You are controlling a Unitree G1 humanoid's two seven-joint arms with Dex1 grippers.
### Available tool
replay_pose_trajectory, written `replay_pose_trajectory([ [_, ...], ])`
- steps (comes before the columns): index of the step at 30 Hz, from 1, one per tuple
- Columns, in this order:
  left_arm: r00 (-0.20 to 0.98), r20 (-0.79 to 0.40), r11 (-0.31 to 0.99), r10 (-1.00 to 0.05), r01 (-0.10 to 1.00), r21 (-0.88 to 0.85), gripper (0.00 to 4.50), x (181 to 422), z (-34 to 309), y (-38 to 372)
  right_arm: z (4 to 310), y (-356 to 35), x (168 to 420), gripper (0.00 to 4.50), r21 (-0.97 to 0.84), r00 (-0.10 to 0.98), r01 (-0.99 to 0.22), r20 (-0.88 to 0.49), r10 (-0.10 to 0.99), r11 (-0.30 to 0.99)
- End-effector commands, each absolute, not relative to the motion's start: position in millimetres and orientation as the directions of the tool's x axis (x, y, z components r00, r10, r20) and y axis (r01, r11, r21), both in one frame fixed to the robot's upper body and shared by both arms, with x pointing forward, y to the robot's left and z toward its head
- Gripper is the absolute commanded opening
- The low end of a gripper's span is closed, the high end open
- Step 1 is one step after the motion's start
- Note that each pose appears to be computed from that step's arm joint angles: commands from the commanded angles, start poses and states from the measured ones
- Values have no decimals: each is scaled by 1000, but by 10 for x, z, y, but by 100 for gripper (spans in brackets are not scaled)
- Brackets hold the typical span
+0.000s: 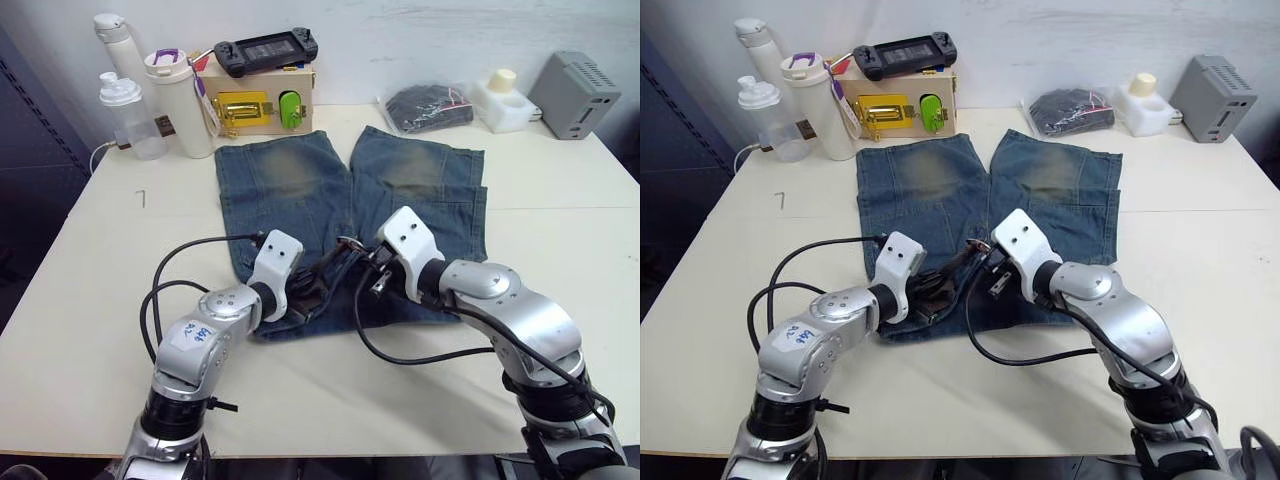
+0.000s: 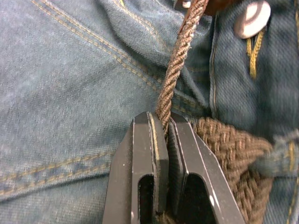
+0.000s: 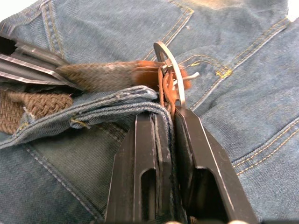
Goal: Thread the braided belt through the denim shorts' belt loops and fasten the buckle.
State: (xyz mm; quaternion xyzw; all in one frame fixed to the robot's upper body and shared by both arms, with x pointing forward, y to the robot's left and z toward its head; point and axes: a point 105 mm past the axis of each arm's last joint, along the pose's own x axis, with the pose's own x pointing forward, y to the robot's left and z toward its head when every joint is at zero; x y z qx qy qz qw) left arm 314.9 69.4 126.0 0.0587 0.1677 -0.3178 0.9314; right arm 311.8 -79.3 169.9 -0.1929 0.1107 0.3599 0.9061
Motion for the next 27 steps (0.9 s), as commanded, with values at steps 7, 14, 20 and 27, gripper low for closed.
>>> replay_pose_trajectory([
  [7,651,-246,657,-718,751,65,0,3134,1449,239,1650,-534,2845,3,-261,576,-818,-369,729,513],
  [14,653,-194,646,-732,756,103,0,3255,1479,220,1539,-589,2762,3,-354,533,-843,-440,723,406],
  [20,642,-179,629,-745,766,132,0,3259,1461,214,1730,-771,2790,276,-392,559,-819,-382,736,419],
  [27,623,-180,592,-762,781,199,0,3224,1439,153,2259,-1179,2858,448,-452,576,-786,-285,766,423],
])
